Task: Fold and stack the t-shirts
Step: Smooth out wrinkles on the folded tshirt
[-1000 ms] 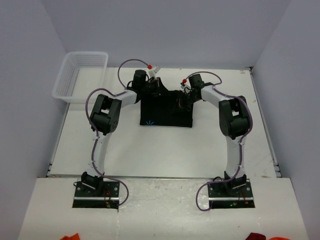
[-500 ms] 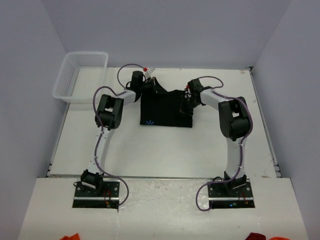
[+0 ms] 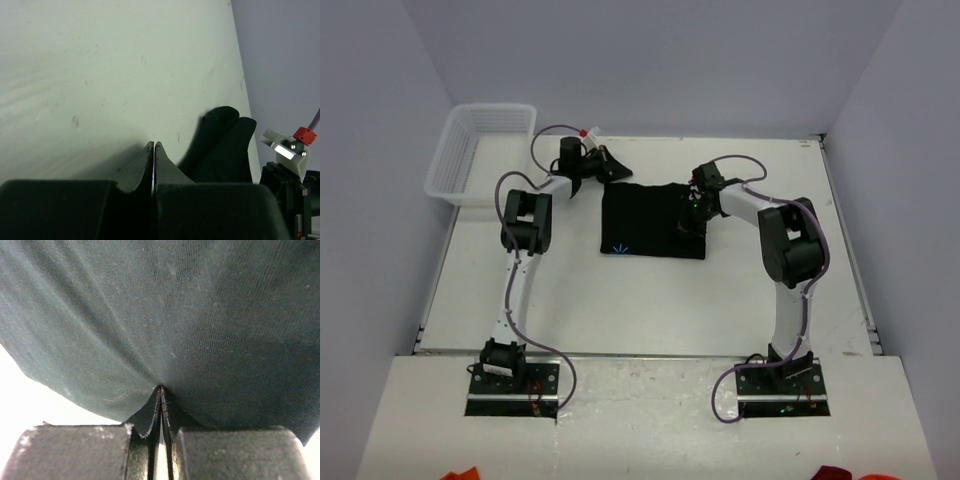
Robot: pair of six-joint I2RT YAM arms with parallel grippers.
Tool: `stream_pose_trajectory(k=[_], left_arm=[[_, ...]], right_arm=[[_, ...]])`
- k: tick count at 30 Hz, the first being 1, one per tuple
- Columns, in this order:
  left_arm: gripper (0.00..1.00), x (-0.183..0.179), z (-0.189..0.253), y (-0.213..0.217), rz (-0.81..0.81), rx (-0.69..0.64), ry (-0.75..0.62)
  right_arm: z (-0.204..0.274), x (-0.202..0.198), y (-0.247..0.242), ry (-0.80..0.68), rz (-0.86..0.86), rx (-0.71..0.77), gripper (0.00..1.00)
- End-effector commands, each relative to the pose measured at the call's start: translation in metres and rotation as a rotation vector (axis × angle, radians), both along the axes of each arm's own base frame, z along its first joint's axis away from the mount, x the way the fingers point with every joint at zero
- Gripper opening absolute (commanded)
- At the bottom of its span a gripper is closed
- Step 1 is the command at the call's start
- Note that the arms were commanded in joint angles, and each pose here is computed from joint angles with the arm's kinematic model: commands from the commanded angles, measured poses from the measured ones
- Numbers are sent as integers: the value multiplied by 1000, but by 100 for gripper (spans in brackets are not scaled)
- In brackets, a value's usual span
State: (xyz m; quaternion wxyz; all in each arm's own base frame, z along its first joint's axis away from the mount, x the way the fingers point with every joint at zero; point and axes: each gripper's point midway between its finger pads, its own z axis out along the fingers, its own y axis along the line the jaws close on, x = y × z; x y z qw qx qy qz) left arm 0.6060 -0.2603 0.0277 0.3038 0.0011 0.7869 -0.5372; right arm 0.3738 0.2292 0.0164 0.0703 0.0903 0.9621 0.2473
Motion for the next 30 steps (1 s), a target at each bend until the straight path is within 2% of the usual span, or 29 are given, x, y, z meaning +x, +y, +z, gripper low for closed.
stream_pose_trajectory(k=[1, 4, 5, 7, 8, 10, 11, 13, 14, 15, 17, 20, 21, 23, 25, 26, 27, 28, 30], left_arm=[[0, -8, 36, 10, -17, 15, -70], [0, -22, 65, 16, 1, 55, -104], [0, -27, 100, 18, 10, 59, -160], [0, -42, 105, 24, 34, 101, -159], [0, -49, 137, 24, 40, 105, -212], [0, -63, 141, 25, 54, 168, -203], [0, -69, 165, 26, 58, 203, -267], [0, -78, 169, 27, 97, 287, -252], [0, -85, 189, 30, 125, 313, -279], [0, -90, 188, 31, 147, 357, -282], [0, -103, 207, 28, 139, 365, -321], [0, -127, 204, 12, 83, 363, -297], [0, -138, 189, 4, 68, 376, -272], [0, -156, 167, -8, 52, 386, -235], [0, -169, 151, -18, 29, 368, -215], [0, -186, 128, -23, 0, 373, -157], [0, -186, 126, -29, 0, 355, -179], [0, -191, 114, -32, -11, 360, -162], [0, -201, 90, -33, -19, 376, -128]], right_arm=[[-12, -20, -13, 41, 10, -74, 0], [-10, -21, -14, 17, 19, -75, 0], [-4, -20, -11, -1, 29, -75, 0], [3, -19, -8, -47, 80, -74, 0], [13, -15, -5, -86, 92, -81, 0], [24, -12, -4, -128, 127, -92, 0], [38, -7, 0, -172, 143, -94, 0], [51, -2, 2, -205, 153, -88, 0], [63, 3, 5, -232, 163, -75, 0], [71, 1, 7, -233, 175, -64, 0], [88, 7, 10, -267, 179, -56, 0], [108, 15, 9, -299, 175, -68, 0], [112, 16, 8, -300, 175, -77, 0], [126, 27, 9, -338, 168, -84, 11], [135, 39, 11, -368, 169, -91, 37], [136, 44, 10, -371, 168, -101, 42], [133, 44, 7, -349, 168, -119, 44], [129, 56, 4, -348, 157, -137, 37], [120, 64, 0, -337, 155, -165, 4]])
